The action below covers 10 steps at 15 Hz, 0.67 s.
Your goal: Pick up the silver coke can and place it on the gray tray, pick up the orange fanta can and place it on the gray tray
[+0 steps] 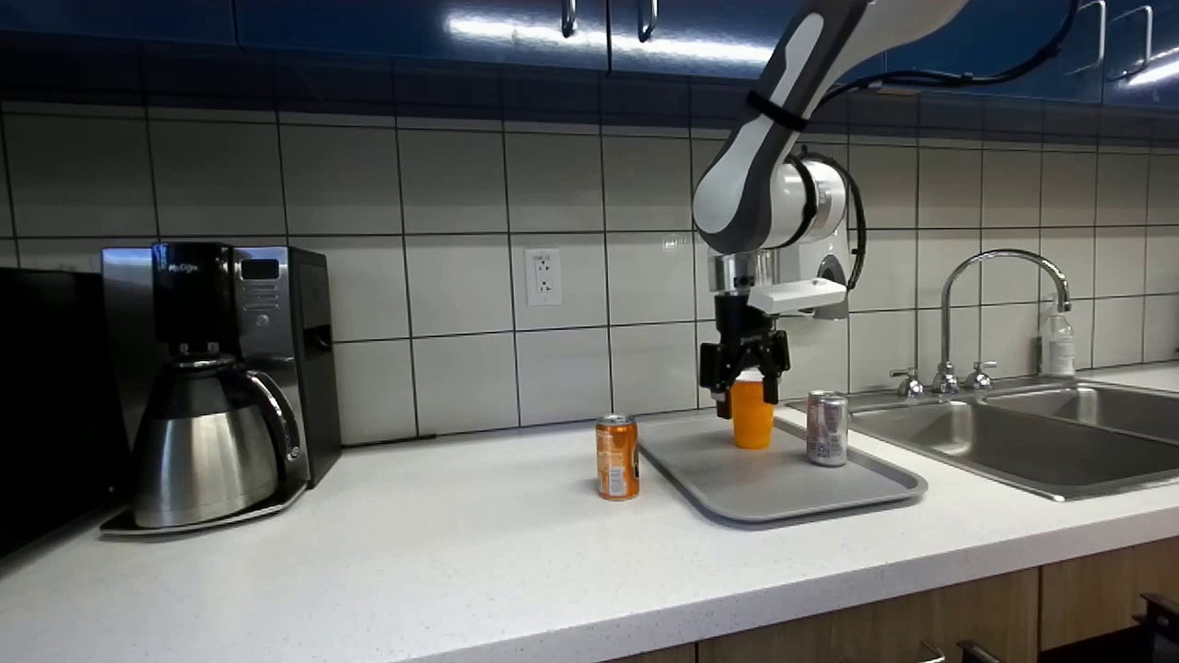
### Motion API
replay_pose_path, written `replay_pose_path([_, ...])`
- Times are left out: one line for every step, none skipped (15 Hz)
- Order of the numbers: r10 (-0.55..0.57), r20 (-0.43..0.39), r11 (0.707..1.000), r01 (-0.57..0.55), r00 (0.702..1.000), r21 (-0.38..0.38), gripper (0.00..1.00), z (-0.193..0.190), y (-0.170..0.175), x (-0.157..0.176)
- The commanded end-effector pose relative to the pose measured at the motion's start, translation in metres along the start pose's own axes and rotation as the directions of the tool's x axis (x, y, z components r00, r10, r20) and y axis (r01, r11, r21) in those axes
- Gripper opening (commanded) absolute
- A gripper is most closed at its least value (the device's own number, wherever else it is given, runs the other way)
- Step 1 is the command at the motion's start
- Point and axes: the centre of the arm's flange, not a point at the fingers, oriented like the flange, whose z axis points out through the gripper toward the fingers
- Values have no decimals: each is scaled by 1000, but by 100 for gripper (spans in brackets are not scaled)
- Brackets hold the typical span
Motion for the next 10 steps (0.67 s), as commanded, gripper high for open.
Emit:
replay_pose_path([108, -20, 993, -109, 994, -46, 100, -4, -47, -4])
replay_pose_path([118, -27, 991, -120, 993, -59, 100, -3, -57, -4])
replay_pose_path([143, -27, 986, -145, 989, -76, 100, -5, -68, -2])
replay_pose_path([163, -34, 982, -165, 986, -95, 100, -6, -80, -1])
replay_pose_path([188, -52, 974, -193, 981, -115, 100, -7, -92, 1])
replay_pose_path([220, -78, 965, -229, 972, -128, 100, -7, -104, 2])
replay_pose_path([249, -87, 958, -258, 965, -128, 100, -7, -119, 5])
replay_pose_path([274, -104, 950, -286, 956, -129, 100, -7, -132, 7])
replay_pose_path([299, -112, 941, -312, 948, -130, 100, -7, -147, 9])
replay_pose_path([328, -124, 931, -343, 936, -126, 100, -7, -160, 10])
